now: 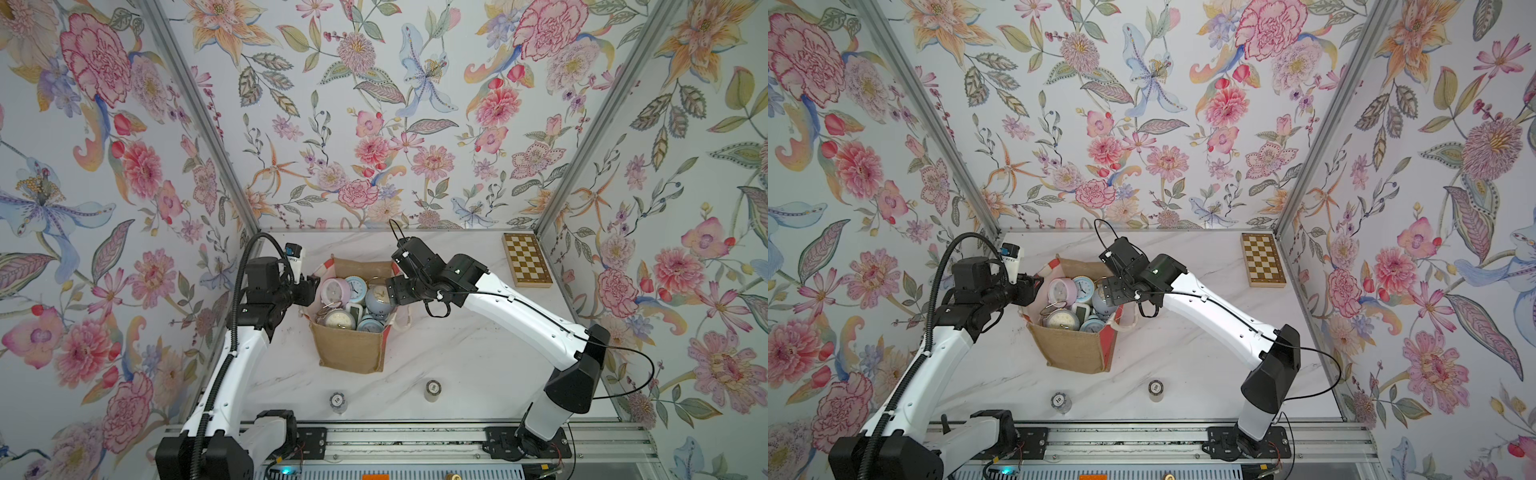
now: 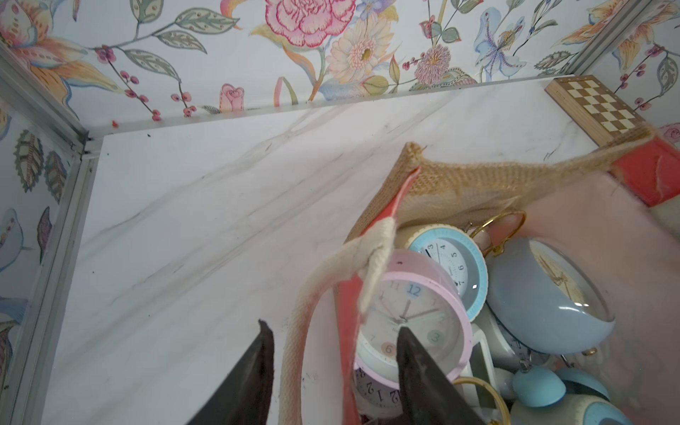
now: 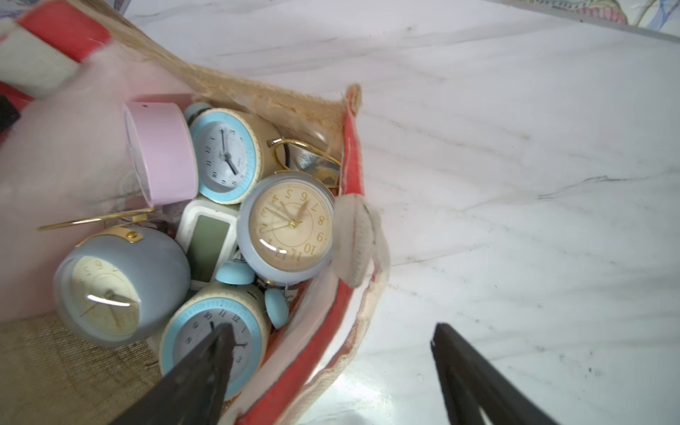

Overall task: Put the alarm clock into the canvas bag
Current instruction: Place the alarm at the canvas bag, then move the canvas bag to the center of the board.

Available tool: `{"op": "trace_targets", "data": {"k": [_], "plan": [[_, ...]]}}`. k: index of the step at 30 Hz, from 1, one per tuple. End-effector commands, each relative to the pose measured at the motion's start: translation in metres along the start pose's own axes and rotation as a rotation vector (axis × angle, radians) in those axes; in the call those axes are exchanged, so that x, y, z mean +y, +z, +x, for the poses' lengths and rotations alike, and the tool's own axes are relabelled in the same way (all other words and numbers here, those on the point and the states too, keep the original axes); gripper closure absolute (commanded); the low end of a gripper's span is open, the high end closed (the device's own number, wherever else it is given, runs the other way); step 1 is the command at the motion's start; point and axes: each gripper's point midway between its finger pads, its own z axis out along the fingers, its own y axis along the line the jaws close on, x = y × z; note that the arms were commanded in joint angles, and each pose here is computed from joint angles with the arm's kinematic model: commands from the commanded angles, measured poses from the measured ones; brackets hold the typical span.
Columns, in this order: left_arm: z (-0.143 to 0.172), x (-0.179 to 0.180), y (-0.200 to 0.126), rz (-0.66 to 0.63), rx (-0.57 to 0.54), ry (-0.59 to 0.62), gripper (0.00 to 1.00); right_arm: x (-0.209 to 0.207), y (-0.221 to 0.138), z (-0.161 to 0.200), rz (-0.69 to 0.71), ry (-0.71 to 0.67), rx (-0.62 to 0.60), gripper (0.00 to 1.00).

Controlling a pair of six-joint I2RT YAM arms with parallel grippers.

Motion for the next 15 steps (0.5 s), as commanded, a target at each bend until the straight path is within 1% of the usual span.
{"op": "trace_targets", "data": {"k": [1, 4, 8, 11, 15], "plan": [[0.018, -0.005, -0.001, 0.016, 0.073, -0.044, 0.46, 0.008, 0.005, 0.01, -0.097, 0.096, 0.02, 0.2], [0.025, -0.009, 0.001, 0.04, 0.094, -0.052, 0.53, 0.026, 0.01, 0.012, -0.228, 0.141, 0.022, 0.29], [0.025, -0.017, 0.004, 0.091, 0.093, -0.066, 0.68, 0.034, 0.018, 0.009, -0.313, 0.179, 0.026, 0.44], [0.021, -0.028, 0.005, 0.156, 0.075, -0.087, 0.81, 0.035, 0.022, 0.006, -0.349, 0.195, 0.029, 0.58], [0.009, -0.042, 0.006, 0.231, 0.031, -0.109, 0.98, 0.034, 0.02, -0.005, -0.39, 0.205, 0.003, 0.83]]}}
